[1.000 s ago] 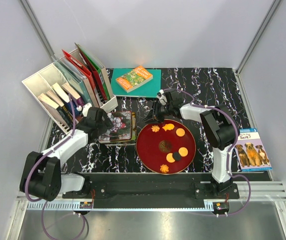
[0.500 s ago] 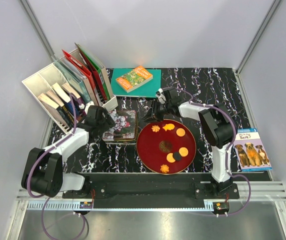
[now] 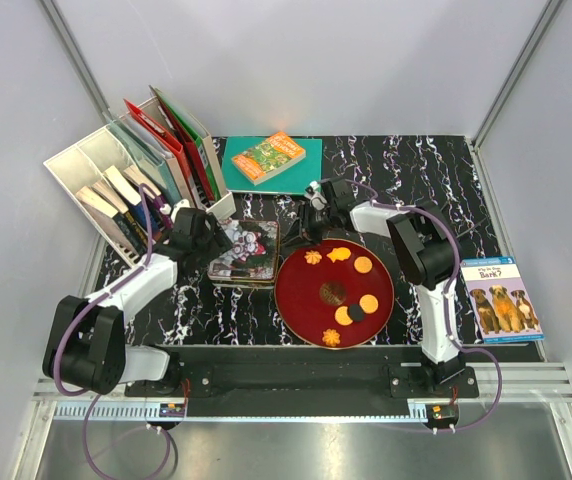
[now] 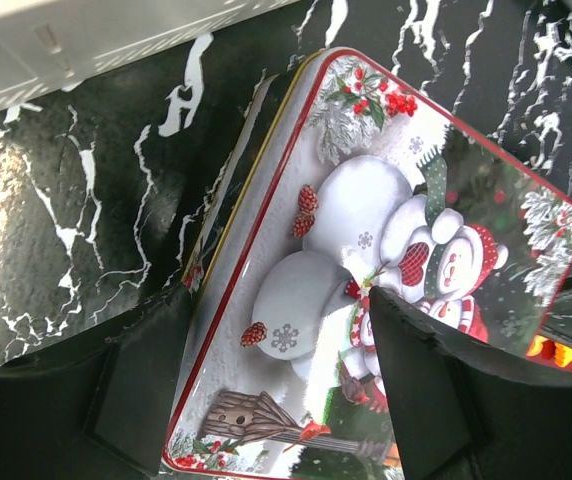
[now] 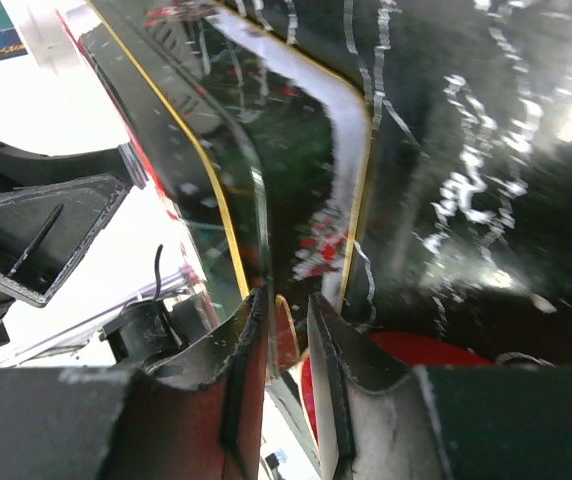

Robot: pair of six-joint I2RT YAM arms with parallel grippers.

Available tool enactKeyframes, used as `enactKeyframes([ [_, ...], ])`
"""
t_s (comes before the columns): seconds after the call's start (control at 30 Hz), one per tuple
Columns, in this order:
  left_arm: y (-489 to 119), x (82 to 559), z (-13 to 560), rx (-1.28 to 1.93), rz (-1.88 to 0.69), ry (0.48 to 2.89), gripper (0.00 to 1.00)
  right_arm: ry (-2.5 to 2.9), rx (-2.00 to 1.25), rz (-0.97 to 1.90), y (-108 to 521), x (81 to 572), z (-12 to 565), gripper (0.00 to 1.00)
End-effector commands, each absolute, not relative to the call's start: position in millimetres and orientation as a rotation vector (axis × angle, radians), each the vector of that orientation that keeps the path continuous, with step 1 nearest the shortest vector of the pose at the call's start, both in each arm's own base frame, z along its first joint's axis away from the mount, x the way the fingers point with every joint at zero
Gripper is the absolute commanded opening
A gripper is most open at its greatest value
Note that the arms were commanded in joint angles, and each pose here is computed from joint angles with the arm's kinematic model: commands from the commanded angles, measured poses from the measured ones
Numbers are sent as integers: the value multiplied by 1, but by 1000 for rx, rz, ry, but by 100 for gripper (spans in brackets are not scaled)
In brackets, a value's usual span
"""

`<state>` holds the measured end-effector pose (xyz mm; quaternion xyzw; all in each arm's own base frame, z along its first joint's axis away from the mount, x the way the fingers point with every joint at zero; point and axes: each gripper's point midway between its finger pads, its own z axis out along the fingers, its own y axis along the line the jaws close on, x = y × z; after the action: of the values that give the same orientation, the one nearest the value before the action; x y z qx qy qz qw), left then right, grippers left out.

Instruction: Pack the cookies

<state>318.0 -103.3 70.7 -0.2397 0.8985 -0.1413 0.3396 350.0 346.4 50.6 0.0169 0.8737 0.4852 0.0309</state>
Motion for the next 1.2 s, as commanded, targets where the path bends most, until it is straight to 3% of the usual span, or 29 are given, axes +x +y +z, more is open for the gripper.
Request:
enactKeyframes([
  [0.0,-123,339,103,-565,-492,2257,73,2657,-62,1579,364,347,66,30],
  [0.3,-127,340,104,-554,-503,2259,74,2662,-74,1579,368,345,67,30],
  [0.67,-125,335,93,-556,-478,2289,78,2644,30,1368,336,356,74,31],
  [1.0,-119,337,93,-580,-434,2288,82,2504,16,1326,330,372,133,31],
  [1.17,-121,338,94,-578,-439,2290,82,2430,-99,1481,353,370,174,31],
])
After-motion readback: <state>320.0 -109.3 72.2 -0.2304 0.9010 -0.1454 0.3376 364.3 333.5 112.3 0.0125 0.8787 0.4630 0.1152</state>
